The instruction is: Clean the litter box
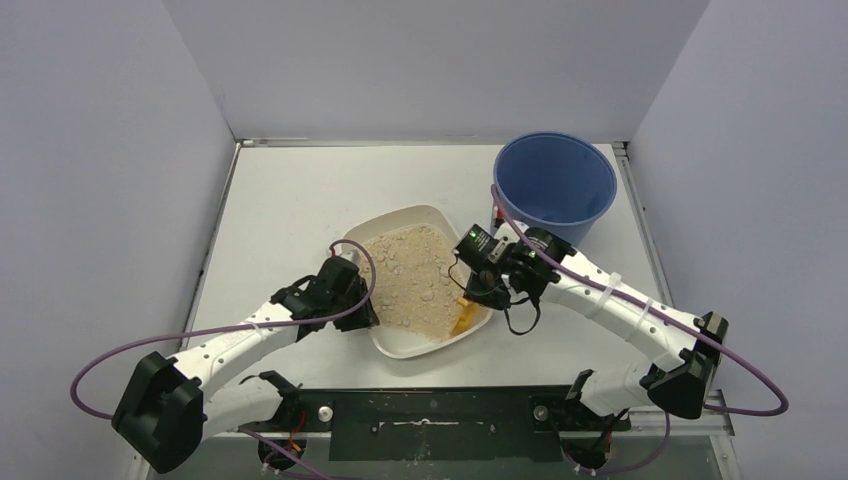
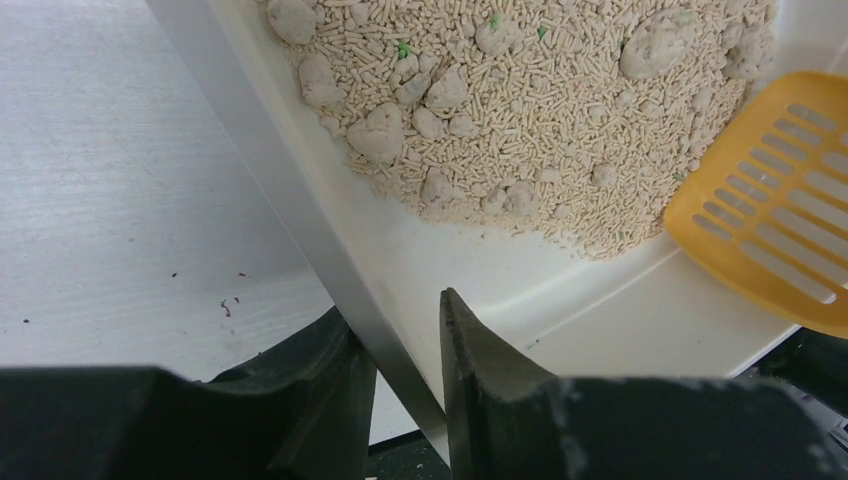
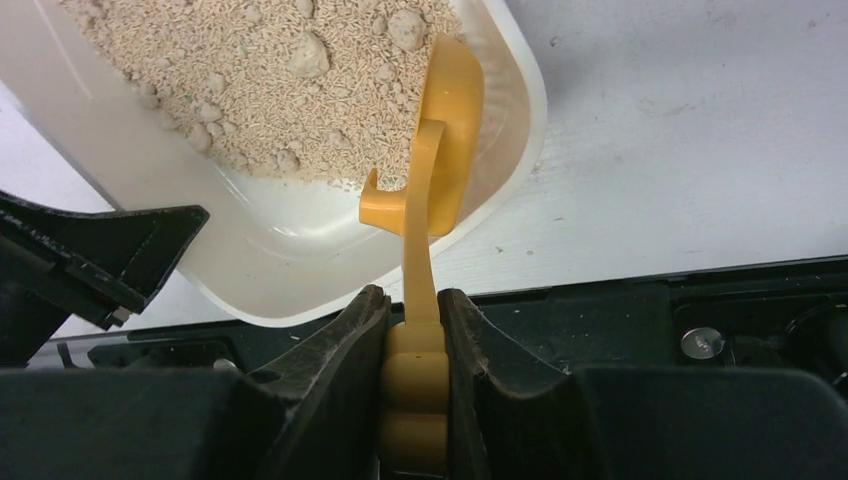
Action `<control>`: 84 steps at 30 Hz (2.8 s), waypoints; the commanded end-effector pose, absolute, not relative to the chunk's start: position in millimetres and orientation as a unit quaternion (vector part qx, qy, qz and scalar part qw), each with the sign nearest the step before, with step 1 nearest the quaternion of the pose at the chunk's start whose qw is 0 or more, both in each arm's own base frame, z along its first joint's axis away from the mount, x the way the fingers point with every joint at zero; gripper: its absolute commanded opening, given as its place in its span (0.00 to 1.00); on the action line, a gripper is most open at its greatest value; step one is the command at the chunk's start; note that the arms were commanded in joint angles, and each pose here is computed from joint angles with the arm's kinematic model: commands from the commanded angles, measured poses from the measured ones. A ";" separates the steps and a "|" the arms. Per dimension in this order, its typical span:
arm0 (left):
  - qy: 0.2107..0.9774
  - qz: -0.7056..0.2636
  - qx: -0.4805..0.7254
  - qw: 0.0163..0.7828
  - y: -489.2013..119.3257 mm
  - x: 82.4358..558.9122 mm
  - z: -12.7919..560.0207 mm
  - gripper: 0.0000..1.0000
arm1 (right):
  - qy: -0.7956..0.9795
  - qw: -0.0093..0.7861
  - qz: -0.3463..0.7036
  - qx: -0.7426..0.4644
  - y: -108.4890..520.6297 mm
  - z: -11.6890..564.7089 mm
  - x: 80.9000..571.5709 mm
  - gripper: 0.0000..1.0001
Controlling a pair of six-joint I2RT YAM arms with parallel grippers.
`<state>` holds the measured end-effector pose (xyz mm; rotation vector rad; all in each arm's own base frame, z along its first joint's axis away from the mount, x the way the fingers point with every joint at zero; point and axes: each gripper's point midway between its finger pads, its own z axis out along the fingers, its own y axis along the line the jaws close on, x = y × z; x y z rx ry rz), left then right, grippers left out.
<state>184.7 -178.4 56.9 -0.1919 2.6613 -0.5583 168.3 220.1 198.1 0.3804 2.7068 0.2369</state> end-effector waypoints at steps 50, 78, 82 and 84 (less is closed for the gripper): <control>0.959 -0.202 -0.069 0.188 -173.4 154.5 57.8 0.00 | 0.864 0.354 0.224 0.281 195.4 26.1 192.9 0.00; 0.959 -0.124 -0.125 0.221 -142.0 158.4 76.7 0.15 | 0.811 0.377 0.372 0.248 230.1 39.2 197.4 0.00; 0.958 -0.121 -0.126 0.228 -143.0 163.8 81.7 0.32 | 0.806 0.380 0.381 0.248 228.6 42.6 196.1 0.00; 0.956 -0.119 -0.125 0.237 -143.0 168.1 87.7 0.39 | 0.801 0.382 0.390 0.245 228.7 45.7 195.1 0.00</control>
